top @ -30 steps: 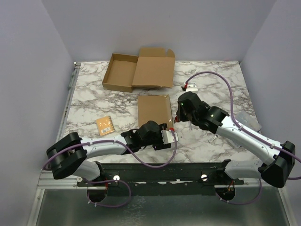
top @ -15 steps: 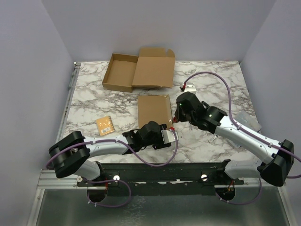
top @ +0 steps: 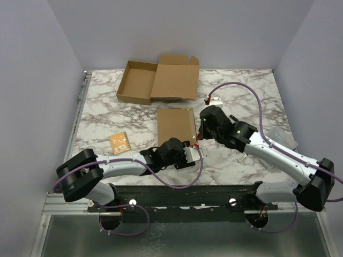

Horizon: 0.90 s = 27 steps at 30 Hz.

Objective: Unpack the express box
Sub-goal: Cut the express box at the center of the board.

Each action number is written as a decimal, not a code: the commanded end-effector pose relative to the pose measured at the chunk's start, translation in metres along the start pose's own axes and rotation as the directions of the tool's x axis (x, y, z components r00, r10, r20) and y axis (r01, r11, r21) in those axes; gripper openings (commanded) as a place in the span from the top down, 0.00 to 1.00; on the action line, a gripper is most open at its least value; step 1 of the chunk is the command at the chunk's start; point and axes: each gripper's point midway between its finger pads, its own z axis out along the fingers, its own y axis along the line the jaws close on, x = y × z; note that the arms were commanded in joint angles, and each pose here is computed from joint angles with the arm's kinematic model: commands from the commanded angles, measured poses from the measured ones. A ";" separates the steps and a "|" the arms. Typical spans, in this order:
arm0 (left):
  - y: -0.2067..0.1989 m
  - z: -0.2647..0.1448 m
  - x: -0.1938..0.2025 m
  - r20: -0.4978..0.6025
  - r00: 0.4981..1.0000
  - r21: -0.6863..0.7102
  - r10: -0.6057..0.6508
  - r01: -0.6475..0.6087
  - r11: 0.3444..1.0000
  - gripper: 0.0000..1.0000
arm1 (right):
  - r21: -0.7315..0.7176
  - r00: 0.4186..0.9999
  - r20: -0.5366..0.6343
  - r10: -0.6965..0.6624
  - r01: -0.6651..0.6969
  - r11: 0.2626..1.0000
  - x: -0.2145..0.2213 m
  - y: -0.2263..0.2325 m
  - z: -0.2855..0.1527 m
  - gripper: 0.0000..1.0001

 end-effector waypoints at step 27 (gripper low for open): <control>0.011 0.005 -0.004 -0.002 0.999 -0.063 -0.052 0.052 0.997 0.44 | 0.046 1.000 -0.002 0.000 0.000 0.999 0.007 -0.011 -0.004 1.00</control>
